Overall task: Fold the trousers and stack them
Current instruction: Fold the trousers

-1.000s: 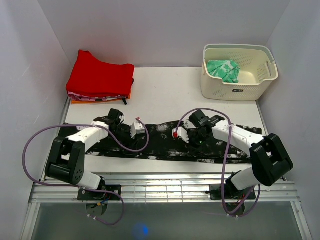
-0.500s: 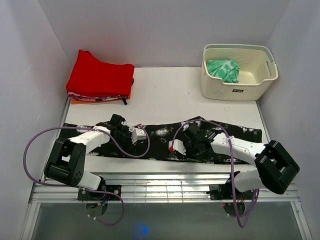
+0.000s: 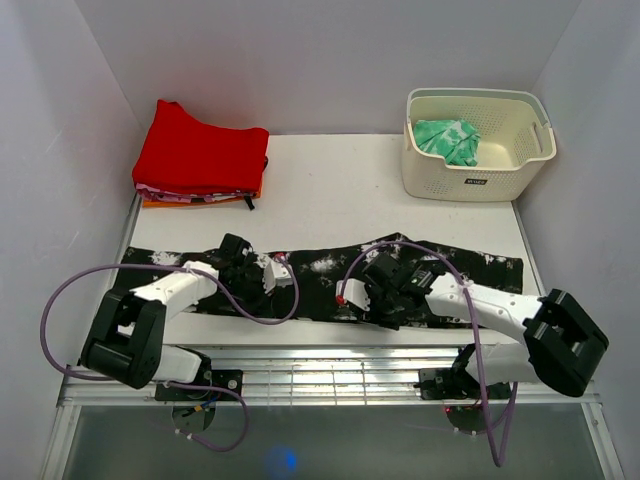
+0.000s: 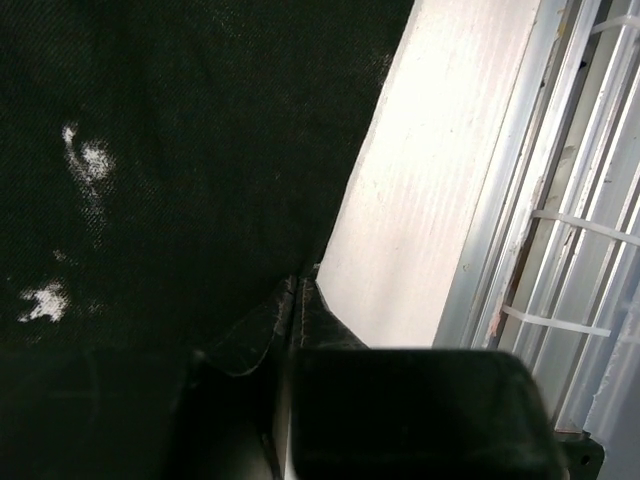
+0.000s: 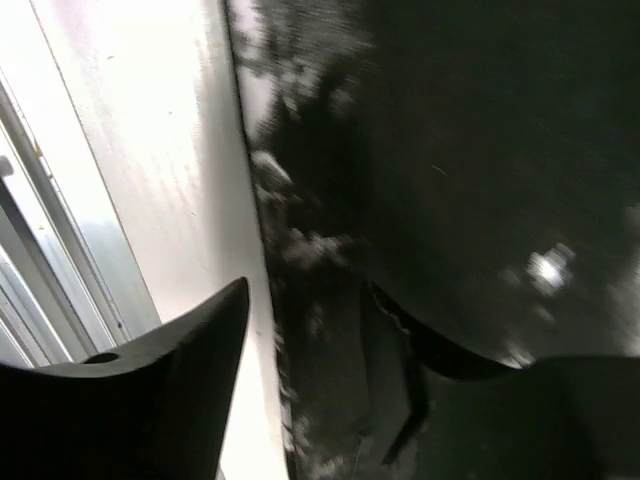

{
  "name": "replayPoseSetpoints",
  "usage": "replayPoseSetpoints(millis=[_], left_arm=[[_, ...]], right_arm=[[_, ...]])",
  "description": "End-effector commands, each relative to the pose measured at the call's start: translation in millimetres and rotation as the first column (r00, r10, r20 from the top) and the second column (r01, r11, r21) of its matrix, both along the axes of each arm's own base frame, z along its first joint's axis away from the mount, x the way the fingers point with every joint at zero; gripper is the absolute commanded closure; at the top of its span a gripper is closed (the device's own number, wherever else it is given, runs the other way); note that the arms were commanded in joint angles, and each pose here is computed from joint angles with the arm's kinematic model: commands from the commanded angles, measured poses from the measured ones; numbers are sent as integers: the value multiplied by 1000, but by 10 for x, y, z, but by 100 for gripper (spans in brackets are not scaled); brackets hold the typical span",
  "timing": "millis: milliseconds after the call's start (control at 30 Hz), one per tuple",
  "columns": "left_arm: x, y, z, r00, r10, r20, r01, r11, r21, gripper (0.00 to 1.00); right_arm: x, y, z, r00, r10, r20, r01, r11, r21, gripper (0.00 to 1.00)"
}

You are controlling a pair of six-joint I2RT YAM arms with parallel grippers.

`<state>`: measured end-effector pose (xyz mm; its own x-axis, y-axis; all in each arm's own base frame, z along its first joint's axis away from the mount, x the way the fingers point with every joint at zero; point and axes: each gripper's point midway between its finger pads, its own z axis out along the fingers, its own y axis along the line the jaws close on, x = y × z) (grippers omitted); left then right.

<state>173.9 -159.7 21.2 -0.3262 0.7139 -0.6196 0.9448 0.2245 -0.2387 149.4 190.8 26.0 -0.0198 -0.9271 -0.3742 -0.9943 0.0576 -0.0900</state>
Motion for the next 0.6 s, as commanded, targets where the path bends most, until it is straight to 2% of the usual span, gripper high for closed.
replayPoseSetpoints(millis=[0, 33, 67, 100, 133, 167, 233, 333, 400, 500, 567], left_arm=[[-61, 125, -3, 999, 36, 1, -36, 997, 72, 82], [-54, 114, 70, 999, 39, 8, -39, 997, 63, 79], [-12, 63, 222, 998, 35, 49, -36, 999, 24, 72], [15, 32, 328, 997, 31, 76, -31, 1000, 0, 68], [85, -12, 486, 993, 35, 112, -32, 999, -26, 64], [118, -51, 641, 987, 34, 154, -25, 998, -60, 56], [241, -109, 875, 976, 42, 213, -23, 996, -89, 49], [329, -186, 965, 978, 41, 206, -23, 996, -91, 46], [421, -273, 945, 984, 38, 174, -24, 996, -82, 46], [554, -504, 951, 987, 46, 153, -31, 995, -98, 47], [614, -748, 859, 990, 24, 137, -11, 995, -97, 48]], right_arm=[[218, 30, 362, 992, -51, 118, 43, 997, 65, 44], [232, 3, 406, 992, -64, 109, 57, 996, 64, 43], [261, -15, 493, 991, -82, 108, 73, 994, 85, 43], [246, -119, 493, 992, -110, 59, 104, 990, 94, 42], [258, -169, 552, 990, -124, 61, 117, 986, 118, 40], [275, -230, 580, 990, -123, 63, 114, 985, 126, 39], [320, -419, 703, 984, -169, 64, 158, 976, 150, 36], [424, -769, 937, 965, -228, 130, 203, 962, 183, 28], [497, -1118, 958, 946, -257, 197, 235, 963, 129, 28], [452, -1585, 860, 921, -336, 197, 328, 942, 75, 35], [404, -1774, 841, 907, -399, 137, 392, 917, 74, 40]])
